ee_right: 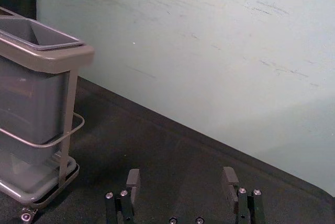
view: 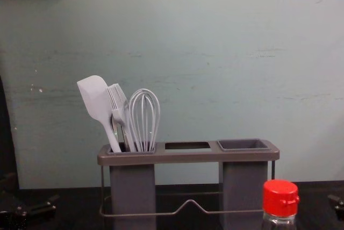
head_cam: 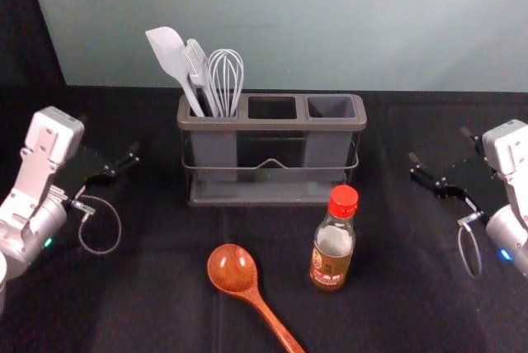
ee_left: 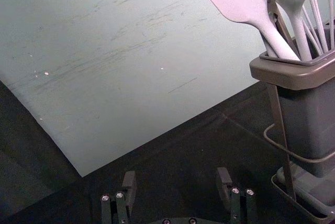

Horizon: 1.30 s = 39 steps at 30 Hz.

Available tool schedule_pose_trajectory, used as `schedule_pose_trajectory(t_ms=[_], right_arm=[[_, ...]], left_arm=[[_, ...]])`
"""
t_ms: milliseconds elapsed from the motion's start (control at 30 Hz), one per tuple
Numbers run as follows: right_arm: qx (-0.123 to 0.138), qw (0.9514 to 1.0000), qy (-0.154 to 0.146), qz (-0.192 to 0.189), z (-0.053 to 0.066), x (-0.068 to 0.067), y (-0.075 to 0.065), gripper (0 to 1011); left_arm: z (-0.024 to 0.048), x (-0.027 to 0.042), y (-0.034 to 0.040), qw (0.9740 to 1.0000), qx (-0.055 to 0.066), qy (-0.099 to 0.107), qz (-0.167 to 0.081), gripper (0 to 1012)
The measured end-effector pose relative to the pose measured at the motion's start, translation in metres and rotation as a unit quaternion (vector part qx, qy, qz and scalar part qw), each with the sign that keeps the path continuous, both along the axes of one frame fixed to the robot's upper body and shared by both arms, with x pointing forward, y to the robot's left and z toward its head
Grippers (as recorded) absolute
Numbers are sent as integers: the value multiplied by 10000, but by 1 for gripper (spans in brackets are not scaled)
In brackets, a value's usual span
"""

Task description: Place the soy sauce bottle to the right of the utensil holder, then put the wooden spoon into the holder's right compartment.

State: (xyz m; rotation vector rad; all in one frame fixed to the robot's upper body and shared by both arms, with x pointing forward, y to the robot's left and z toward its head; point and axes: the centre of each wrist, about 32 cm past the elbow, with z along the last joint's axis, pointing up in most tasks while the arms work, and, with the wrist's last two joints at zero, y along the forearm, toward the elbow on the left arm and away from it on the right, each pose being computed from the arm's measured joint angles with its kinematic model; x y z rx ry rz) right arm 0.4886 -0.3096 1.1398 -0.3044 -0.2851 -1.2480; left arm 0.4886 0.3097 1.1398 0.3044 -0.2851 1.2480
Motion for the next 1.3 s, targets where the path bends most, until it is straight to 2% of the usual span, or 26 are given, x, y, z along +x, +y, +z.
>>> schedule_pose_trajectory(t_ms=[833, 1033, 1133, 1233, 1300], right_arm=[[1, 10000, -2, -1, 0, 0, -1, 1003], [114, 9998, -178, 60, 35, -73, -6, 1003], [240, 9993, -254, 124, 90, -141, -23, 1002], [516, 9977, -345, 260, 184, -279, -75, 1002], [572, 9973, -350, 296, 207, -308, -89, 1003]], left_arm=[[0, 0, 0, 10000, 0, 0, 0, 1005], [0, 0, 0, 10000, 0, 0, 0, 1005], [0, 0, 0, 10000, 0, 0, 0, 1005], [0, 0, 0, 10000, 0, 1, 0, 1005], [0, 0, 0, 10000, 0, 1, 0, 1005]])
